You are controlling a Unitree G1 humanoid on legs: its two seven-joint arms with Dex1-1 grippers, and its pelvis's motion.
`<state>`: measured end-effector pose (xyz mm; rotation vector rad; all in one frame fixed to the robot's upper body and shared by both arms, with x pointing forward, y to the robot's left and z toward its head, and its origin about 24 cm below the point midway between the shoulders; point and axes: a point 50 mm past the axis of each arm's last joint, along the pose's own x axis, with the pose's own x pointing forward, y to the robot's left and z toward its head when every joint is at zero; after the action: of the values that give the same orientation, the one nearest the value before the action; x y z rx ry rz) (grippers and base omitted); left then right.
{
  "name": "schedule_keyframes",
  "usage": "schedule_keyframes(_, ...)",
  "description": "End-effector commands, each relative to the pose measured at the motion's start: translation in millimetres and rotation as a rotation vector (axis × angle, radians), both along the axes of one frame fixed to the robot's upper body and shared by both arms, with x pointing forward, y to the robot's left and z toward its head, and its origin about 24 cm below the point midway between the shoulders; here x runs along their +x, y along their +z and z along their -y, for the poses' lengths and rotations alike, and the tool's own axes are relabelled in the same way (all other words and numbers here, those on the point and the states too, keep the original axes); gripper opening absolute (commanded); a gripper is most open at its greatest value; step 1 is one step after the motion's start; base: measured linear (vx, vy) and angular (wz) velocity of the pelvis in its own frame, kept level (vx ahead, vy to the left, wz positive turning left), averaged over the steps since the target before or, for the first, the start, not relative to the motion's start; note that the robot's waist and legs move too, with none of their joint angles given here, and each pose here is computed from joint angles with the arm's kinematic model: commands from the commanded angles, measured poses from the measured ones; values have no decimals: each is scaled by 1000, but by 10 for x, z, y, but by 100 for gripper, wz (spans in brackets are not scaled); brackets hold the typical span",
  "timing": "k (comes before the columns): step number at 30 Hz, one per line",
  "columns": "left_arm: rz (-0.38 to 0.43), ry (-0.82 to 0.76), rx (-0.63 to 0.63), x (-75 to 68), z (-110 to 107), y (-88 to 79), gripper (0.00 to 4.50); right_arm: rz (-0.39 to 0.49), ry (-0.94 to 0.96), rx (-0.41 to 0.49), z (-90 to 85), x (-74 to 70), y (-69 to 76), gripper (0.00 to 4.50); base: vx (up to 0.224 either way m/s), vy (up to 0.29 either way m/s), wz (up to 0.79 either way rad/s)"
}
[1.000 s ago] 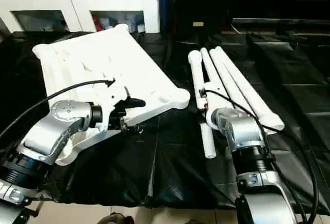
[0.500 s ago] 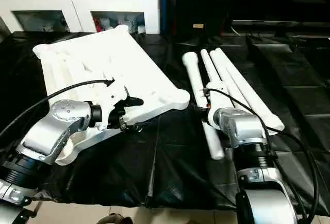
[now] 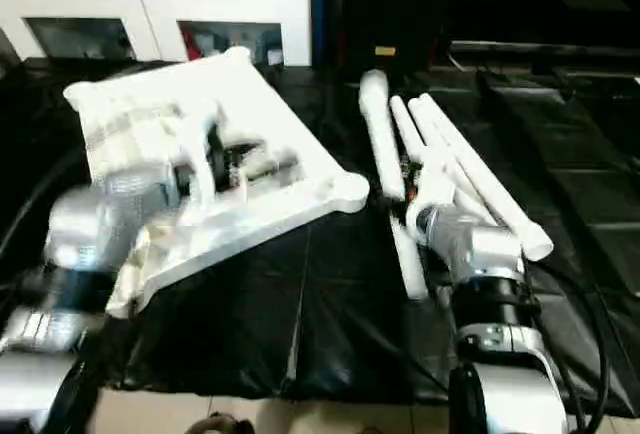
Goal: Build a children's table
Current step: Insert table leg to table base
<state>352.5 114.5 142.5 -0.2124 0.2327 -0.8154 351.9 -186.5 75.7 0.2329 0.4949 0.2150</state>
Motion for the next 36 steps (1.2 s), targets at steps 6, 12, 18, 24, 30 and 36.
schedule_keyframes(6, -150, -23, -116, 29, 247, -53, 450, 326, 211, 249, -382, 16, 596, 149, 0, 0, 0)
schedule_keyframes(12, -178, -92, -172, -28, 426, -42, 450, 376, 227, 385, -531, -21, 703, 149, 0, 0, 0)
schedule_keyframes(18, -192, -229, -190, -186, 521, -77, 450, 403, 204, 490, -591, -1, 800, 149, 0, 0, 0)
schedule_keyframes(24, -180, -318, -216, -278, 632, -80, 450, 409, 177, 511, -625, 52, 851, 149, 0, 0, 0)
schedule_keyframes(30, -218, -298, -175, -272, 721, -210, 450, 414, 149, 571, -664, 103, 915, 149, 0, 0, 0)
schedule_keyframes(36, -220, -297, -217, -247, 728, -198, 414, 416, 146, 602, -710, 116, 947, 149, 0, 0, 0)
